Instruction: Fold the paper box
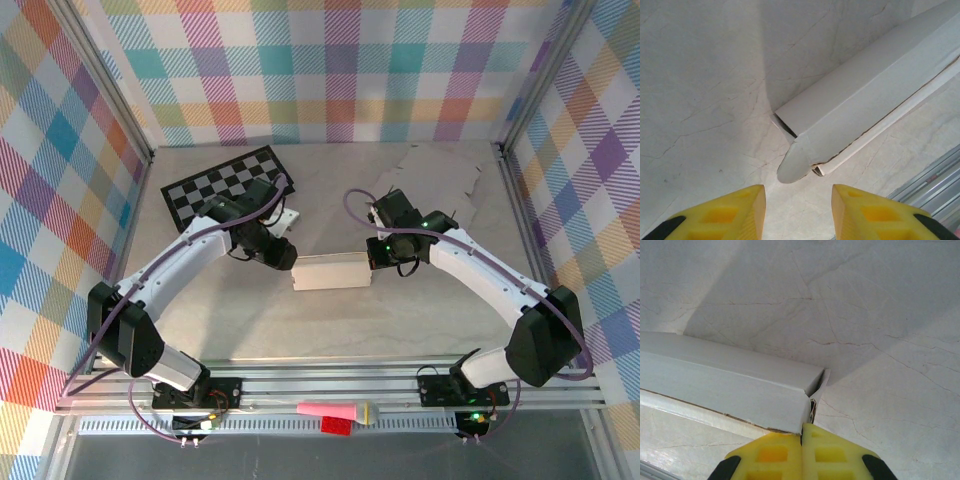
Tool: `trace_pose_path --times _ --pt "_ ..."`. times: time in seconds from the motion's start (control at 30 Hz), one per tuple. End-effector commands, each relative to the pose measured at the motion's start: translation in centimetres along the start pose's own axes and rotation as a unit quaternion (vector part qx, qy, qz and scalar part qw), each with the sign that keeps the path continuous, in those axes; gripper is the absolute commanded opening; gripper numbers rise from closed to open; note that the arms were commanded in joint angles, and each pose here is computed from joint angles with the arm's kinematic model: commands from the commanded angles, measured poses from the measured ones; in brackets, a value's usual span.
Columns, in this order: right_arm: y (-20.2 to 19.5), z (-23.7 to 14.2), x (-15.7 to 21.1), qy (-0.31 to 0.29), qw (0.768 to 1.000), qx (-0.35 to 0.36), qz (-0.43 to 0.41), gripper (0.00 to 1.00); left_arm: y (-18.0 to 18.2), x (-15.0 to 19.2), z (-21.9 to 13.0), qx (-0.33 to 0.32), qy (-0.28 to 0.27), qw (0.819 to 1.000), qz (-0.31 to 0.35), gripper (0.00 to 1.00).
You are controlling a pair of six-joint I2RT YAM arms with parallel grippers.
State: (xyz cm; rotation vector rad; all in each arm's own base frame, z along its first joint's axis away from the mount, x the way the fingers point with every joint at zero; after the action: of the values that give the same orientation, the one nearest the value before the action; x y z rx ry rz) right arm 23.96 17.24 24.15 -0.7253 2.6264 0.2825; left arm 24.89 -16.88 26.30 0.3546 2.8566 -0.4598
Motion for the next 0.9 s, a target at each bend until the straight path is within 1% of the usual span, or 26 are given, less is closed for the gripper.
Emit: trace_pose_path --times 0.0,0.3,0.87 --pt "0.23 0.58 1.04 0.048 0.999 -0.003 0.001 0.0 -0.51 -0.51 -0.2 -0.006 -0.005 1.0 0.015 0.38" --pt "0.24 0.63 1.09 0.049 0.999 -0.004 -0.001 0.0 -0.42 -0.99 0.31 -0.023 -0.008 0.999 0.019 0.34" --pt "0.25 0.73 1.0 0.049 0.999 -0.004 -0.002 0.0 -0.87 -1.2 0.61 -0.018 -0.006 1.0 0.018 0.12"
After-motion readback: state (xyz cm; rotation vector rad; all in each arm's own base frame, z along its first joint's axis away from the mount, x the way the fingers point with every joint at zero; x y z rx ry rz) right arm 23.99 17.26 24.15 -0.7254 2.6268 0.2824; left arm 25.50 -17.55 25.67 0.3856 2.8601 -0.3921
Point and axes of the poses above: each hand's point on the last joint's axis, 136 mm out from that joint toward the fingers, its own z axis out along the fingers, its own y axis along the line the jaws close on, x = y × z, the point moved 10 cm from there along -z, back along the fingers, and after that the axes turned 15 degrees about -z, right-handed, at the moved point
